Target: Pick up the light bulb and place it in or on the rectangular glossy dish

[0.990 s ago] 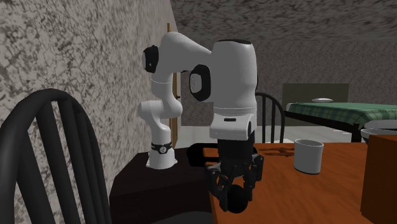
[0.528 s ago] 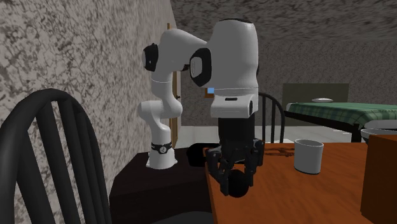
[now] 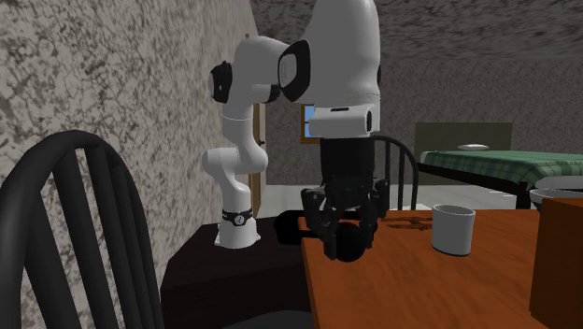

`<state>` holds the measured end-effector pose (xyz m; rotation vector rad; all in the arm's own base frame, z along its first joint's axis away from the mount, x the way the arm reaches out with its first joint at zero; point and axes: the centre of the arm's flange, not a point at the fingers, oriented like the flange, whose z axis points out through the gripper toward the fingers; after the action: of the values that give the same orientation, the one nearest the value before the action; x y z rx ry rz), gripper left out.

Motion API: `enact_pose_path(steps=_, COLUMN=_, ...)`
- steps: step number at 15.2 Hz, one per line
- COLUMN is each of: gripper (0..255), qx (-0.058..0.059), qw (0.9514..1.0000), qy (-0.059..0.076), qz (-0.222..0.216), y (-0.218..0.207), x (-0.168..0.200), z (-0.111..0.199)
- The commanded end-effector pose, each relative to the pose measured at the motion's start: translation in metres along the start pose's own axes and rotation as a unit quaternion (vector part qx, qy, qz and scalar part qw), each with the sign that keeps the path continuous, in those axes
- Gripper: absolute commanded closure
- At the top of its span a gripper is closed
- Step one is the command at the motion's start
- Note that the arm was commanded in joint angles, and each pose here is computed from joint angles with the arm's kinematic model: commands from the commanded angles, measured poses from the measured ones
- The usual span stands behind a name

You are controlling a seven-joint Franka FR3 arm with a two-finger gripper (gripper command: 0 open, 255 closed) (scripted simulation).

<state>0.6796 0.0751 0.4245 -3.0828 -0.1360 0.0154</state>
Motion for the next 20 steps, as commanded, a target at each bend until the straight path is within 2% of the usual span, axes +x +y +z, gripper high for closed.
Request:
enact_pose_path(steps=1, gripper=255, qx=0.0, qw=1.0, qy=0.0, qz=0.0, y=0.0, x=0.0, z=-0.011)
enact_pose_path(steps=2, gripper=255, qx=0.0, qw=1.0, qy=0.0, qz=0.0, y=-0.001, x=0.0, z=-0.015)
enact_pose_path(steps=20, gripper=255, qx=0.0, qw=1.0, qy=0.0, qz=0.0, y=-0.111, x=-0.21, z=-0.01)
